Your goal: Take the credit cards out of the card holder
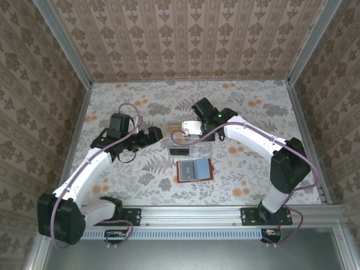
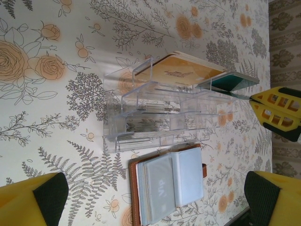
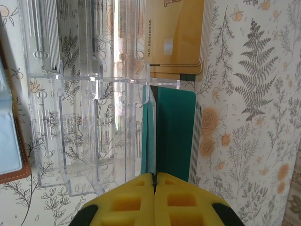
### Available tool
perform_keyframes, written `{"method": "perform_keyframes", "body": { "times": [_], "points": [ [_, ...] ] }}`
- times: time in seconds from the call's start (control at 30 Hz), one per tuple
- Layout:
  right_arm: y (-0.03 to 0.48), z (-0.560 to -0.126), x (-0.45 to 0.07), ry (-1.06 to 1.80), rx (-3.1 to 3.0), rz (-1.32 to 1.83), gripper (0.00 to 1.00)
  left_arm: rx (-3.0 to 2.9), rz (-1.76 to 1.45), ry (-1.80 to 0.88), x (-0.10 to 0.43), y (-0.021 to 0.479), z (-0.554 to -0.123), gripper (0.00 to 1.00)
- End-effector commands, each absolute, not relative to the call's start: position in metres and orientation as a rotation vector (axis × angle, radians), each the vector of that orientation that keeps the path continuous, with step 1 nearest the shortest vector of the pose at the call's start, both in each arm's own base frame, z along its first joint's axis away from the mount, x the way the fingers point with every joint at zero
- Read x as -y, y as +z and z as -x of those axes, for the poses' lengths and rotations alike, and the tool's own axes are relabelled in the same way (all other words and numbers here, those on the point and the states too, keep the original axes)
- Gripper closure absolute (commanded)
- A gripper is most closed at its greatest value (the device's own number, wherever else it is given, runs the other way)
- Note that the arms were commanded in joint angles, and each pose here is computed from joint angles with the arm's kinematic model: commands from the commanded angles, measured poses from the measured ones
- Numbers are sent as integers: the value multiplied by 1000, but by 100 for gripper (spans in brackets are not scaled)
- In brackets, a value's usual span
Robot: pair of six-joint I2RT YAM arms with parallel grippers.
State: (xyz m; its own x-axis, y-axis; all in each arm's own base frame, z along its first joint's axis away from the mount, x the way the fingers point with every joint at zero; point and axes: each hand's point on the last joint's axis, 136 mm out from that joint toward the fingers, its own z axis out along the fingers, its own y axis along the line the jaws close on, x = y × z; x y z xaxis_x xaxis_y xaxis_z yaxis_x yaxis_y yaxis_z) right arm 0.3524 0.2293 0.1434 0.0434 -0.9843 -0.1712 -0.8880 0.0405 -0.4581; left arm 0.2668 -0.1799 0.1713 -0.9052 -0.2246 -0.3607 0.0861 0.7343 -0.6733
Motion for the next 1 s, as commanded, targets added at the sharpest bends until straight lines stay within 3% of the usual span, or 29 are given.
{"method": "perform_keyframes", "body": {
  "times": [0.0,0.1,0.37,0.43,0.53,0.6,0.97],
  "points": [
    [135,-355,-227,-281,-1921,1859,92,-2488,73,-1025,181,182,-270,0],
    [137,-360,-226,-293,-1936,1823,84,-2490,75,-1025,181,181,-269,0],
    [144,-369,-225,-333,-1947,1753,75,-2486,87,-1030,180,181,-268,0],
    [146,-371,-224,-341,-1947,1736,68,-2485,91,-1033,180,181,-267,0],
    [145,-371,-224,-341,-1953,1725,66,-2486,92,-1035,179,180,-266,0],
    [145,-372,-224,-346,-1958,1715,56,-2483,96,-1036,179,181,-265,0],
    [142,-387,-218,-435,-1985,1628,54,-2475,109,-1036,176,182,-258,0]
  ]
}}
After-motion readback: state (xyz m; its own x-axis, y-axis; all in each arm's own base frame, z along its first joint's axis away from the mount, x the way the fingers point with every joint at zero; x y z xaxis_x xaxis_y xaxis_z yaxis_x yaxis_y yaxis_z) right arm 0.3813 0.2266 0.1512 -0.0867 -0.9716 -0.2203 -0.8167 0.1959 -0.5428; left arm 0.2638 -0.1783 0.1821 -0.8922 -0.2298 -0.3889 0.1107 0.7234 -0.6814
